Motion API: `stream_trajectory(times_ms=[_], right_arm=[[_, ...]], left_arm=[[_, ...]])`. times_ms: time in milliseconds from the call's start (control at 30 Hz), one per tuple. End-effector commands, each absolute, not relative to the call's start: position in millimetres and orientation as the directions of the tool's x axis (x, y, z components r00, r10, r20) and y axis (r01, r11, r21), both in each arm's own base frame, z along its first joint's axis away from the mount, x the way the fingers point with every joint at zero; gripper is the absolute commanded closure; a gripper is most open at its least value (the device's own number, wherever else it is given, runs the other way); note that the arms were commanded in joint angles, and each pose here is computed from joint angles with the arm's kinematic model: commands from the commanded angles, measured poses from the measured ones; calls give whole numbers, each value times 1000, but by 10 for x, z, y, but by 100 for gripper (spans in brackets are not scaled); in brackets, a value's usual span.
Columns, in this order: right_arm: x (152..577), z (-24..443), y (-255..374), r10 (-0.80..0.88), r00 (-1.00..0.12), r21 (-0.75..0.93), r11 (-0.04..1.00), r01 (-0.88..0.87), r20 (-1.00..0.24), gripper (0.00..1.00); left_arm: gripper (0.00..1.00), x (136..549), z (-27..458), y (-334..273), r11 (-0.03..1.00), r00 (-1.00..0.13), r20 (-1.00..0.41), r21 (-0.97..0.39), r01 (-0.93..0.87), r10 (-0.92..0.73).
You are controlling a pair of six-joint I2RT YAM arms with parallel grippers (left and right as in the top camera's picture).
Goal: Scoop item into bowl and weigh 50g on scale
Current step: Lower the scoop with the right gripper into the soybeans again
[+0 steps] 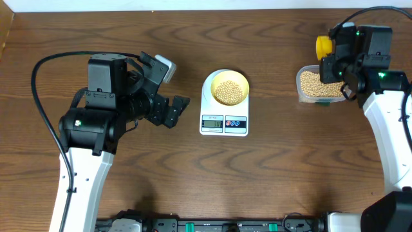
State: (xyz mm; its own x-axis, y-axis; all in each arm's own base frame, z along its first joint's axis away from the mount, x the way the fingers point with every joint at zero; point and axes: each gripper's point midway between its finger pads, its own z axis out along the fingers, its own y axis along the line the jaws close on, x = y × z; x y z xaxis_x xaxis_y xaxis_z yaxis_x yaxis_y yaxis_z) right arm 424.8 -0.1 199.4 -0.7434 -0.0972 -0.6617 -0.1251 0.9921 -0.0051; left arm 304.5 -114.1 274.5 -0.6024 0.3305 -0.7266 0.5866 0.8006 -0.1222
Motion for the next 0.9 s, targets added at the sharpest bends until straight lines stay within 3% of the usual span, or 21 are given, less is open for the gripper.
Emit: stream_trajectory(times_ms=[0, 867], right_arm=[[4208, 1955, -27, -81, -760, -2, 995, -105, -644, 99], [3817, 1180, -150, -60, -936, -23, 998, -55, -347, 99]], left_arm=[[3, 3035, 2747, -1146, 797, -604, -728, -132, 589, 325], [2, 3035, 2747, -1146, 797, -604, -728, -132, 589, 325]])
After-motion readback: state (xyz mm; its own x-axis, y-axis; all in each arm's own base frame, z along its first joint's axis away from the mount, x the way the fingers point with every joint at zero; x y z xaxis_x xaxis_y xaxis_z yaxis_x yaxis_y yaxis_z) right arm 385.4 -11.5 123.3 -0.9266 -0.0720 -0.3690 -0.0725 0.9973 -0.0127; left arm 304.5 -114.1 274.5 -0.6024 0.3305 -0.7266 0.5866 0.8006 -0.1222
